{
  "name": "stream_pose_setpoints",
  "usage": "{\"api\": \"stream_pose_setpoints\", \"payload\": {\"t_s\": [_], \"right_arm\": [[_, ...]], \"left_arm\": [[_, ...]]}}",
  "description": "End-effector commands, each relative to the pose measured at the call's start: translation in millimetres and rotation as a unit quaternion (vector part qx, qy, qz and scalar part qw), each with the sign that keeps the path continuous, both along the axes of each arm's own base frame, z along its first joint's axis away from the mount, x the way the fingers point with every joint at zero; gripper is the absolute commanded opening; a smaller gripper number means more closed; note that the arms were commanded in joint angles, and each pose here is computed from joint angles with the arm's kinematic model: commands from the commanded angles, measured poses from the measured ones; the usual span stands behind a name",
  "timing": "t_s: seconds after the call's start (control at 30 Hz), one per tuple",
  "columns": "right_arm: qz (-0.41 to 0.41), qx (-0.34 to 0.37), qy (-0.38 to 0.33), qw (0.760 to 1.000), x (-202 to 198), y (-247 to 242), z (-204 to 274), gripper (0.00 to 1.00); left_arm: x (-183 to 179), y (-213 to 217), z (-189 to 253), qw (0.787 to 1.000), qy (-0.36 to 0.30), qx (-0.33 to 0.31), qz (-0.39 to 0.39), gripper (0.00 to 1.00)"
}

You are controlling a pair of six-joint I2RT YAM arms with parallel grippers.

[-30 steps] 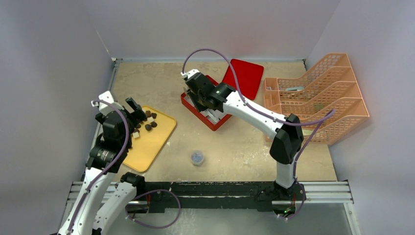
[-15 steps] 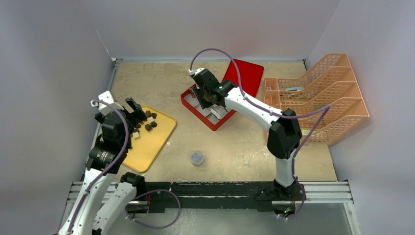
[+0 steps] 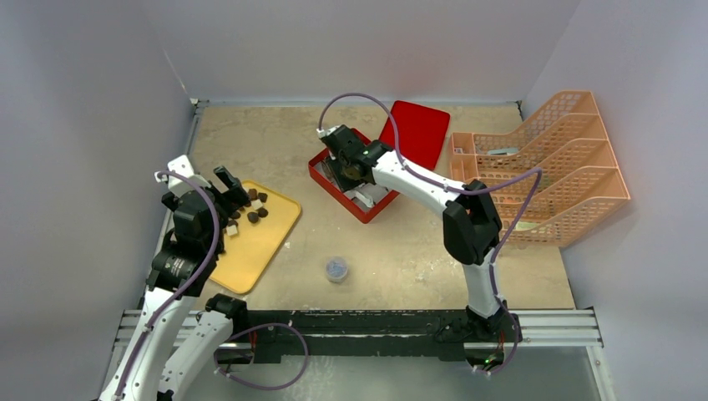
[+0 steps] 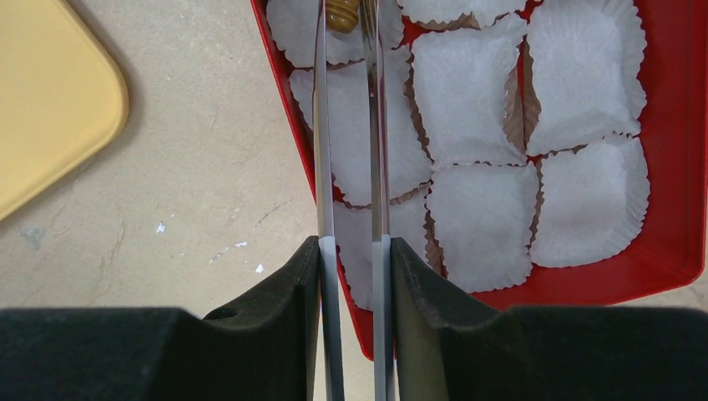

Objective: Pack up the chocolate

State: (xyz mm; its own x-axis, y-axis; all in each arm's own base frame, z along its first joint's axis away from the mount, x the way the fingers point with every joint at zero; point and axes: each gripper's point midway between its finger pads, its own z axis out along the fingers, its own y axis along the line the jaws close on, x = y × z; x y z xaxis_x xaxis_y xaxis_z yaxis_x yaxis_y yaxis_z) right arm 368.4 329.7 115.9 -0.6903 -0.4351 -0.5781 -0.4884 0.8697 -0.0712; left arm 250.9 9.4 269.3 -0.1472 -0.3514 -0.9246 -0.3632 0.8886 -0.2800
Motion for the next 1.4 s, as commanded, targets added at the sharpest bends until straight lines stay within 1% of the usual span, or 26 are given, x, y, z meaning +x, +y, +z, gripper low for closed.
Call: {"api": "stream_pose_setpoints", "payload": {"t_s": [0.0,0.2,0.3,0.43,0.6,0.87,1.07,1.2,1.37], "right_arm": [[-0.005,0.04,-0.047,0.998,15,13,40,0.33],[-0.007,0.036,-0.06,0.997,17,9,53,0.42],[-0.008,0.034,-0.062,0.997,17,7,59,0.44],[-0.011,0.036,-0.063,0.997,12,2,72,0.43],[-0.026,0.039,-0.091,0.995,14,-7,97,0.42],[-0.024,0.06,-0.103,0.993,0,-9,126,0.42],[-0.003,0.077,-0.113,0.991,-15,8,139,0.42],[0.018,0.083,-0.122,0.989,-29,31,144,0.42],[0.063,0.084,-0.135,0.985,-48,69,141,0.42]], "left_arm": [[3,2,14,1.0,-0.027,0.002,0.003,0.89],[3,1,16,1.0,-0.028,0.0,0.002,0.89],[3,1,17,1.0,-0.029,-0.001,0.001,0.89],[1,1,23,0.999,-0.034,-0.005,0.001,0.89],[-3,2,32,0.999,-0.042,-0.007,0.002,0.89],[-12,6,53,0.998,-0.062,-0.016,0.006,0.89],[-23,9,83,0.995,-0.095,-0.028,0.009,0.89],[-32,14,100,0.992,-0.117,-0.034,0.014,0.89],[-42,21,116,0.989,-0.138,-0.037,0.026,0.89]]}}
